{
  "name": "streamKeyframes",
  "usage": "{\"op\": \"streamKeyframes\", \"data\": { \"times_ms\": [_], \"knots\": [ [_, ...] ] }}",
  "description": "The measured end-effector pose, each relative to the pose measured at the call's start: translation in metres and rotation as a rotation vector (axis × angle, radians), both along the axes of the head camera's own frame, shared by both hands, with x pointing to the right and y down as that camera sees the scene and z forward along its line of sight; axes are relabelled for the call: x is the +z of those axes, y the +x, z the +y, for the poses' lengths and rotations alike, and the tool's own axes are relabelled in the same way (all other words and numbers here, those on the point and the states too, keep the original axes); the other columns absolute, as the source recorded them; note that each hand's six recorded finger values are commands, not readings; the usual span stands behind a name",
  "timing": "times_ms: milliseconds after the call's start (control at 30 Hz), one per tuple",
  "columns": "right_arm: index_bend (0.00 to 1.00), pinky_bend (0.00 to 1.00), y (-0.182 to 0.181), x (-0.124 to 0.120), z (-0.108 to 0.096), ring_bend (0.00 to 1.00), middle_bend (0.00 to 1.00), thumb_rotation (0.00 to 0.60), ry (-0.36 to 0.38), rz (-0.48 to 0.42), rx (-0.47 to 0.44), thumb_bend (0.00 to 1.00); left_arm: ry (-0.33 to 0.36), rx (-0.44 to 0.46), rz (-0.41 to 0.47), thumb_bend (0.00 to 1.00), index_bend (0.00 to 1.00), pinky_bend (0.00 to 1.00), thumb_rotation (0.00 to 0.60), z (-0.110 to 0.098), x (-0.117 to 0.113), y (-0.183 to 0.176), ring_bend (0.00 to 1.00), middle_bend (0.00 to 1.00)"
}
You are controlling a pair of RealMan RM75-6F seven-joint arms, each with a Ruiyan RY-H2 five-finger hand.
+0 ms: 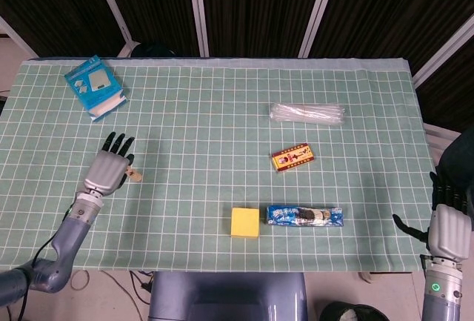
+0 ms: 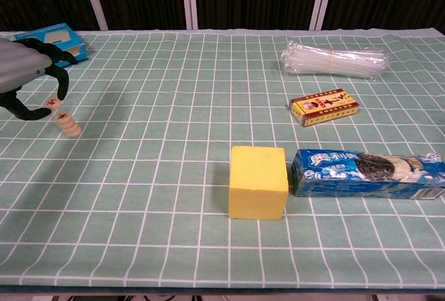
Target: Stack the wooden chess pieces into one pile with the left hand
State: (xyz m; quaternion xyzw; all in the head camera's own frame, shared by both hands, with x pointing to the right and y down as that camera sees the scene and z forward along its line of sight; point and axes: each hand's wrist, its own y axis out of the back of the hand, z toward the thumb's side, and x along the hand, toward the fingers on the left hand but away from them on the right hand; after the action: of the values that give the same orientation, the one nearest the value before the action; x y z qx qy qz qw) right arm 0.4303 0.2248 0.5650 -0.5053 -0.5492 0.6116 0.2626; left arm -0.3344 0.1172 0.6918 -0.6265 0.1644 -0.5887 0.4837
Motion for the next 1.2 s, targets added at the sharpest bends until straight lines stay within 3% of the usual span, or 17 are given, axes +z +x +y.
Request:
{"op": "streamKeyframes", "data": {
  "times_ms": [867, 1200],
  "knots": [
    [0.02, 0.00, 0.001, -0.001, -0.001, 0.00, 0.01, 0.600, 0.003, 0.002, 0.005, 0.23, -0.006, 0.032, -0.029, 0.34, 0.43, 0.00, 0.600, 0.006, 0.007, 0.009, 0.00, 0.08],
    [0.02, 0.00, 0.001, 0.000, -0.001, 0.00, 0.01, 0.600, 0.001, 0.005, 0.006, 0.23, 0.016, 0.034, -0.010, 0.34, 0.35, 0.00, 0.600, 0.005, 0.000, 0.012, 0.00, 0.07]
  ]
}}
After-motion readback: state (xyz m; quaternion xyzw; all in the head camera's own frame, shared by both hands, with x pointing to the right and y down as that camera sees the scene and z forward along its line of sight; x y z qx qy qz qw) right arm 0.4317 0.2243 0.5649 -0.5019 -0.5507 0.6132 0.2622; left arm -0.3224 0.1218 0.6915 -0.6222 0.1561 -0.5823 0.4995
